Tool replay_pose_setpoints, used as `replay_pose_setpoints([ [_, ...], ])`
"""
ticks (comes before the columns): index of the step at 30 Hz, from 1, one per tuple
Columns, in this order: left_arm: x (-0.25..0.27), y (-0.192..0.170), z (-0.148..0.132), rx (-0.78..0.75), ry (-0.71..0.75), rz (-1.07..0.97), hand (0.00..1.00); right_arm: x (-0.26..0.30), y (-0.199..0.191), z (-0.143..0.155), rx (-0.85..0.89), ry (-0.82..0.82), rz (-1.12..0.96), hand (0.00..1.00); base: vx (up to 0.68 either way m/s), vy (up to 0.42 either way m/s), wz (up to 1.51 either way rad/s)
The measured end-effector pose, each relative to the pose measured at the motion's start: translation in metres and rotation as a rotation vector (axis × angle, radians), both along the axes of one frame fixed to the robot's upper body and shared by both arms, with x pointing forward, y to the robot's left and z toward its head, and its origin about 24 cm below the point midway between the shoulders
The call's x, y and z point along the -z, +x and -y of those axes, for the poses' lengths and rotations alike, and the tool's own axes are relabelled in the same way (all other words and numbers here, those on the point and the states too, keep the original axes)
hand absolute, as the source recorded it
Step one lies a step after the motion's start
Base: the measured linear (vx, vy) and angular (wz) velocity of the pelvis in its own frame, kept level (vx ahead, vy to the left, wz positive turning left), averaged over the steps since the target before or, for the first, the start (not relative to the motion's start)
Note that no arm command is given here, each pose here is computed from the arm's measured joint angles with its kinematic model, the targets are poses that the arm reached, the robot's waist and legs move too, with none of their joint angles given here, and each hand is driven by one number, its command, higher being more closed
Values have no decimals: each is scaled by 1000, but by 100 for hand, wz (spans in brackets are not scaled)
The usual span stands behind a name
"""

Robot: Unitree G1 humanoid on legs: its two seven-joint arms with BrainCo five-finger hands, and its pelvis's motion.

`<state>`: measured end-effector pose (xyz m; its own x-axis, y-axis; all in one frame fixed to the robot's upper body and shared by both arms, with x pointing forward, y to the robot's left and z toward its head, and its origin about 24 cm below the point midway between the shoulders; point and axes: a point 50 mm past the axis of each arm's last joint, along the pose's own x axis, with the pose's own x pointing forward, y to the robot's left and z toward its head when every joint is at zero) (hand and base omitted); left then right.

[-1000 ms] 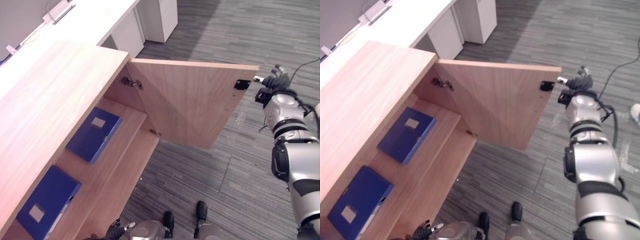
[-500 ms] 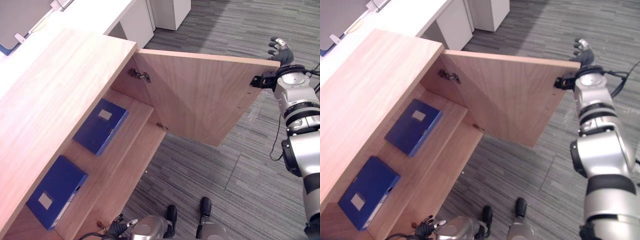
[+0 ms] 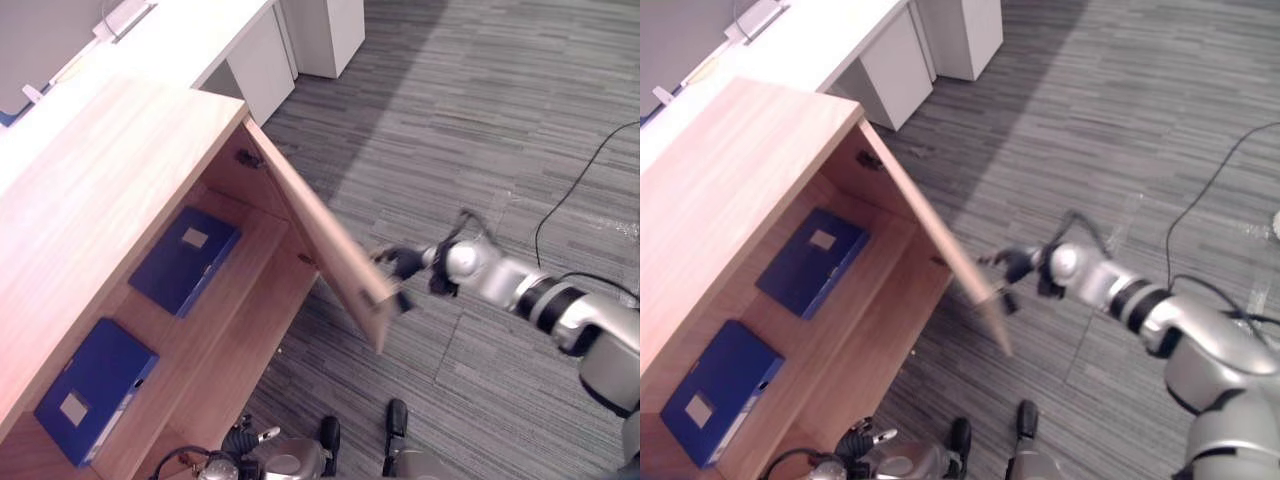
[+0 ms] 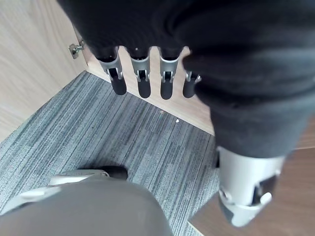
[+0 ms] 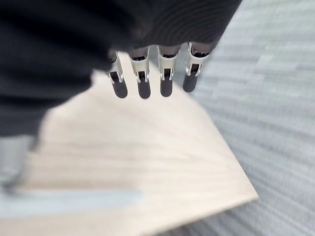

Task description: Walk over to the cabinet, pick up the folder, carry it to the office cabinet, place the folder inside the office cabinet, then close the office cabinet door

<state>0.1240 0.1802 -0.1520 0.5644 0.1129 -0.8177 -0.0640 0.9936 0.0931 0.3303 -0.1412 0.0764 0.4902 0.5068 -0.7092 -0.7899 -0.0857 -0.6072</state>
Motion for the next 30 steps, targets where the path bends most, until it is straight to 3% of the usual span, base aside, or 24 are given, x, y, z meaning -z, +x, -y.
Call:
replay_pose_setpoints([
  [4,-2,-2,-26,-70,49,-5,0,35,-51,-23,-213,-26,-237,0,54,18,-39],
  [10,-6,6,-32,-79,58,15,0,27,-64,-17,-237,-2,-277,0,-15,54,-25],
  [15,-5,5,-33,-83,58,10,0,55,-82,-17,-203,33,-383,0,-27,60,-2],
  [18,-5,5,-32,-84,55,10,0,96,-84,-17,-66,55,-467,0,10,41,13],
  [24,-3,3,-27,-111,38,0,0,159,-65,-4,527,119,-262,0,8,58,46],
  [30,-1,0,-26,-98,66,-39,0,202,-116,26,1009,134,-263,0,-38,15,157],
])
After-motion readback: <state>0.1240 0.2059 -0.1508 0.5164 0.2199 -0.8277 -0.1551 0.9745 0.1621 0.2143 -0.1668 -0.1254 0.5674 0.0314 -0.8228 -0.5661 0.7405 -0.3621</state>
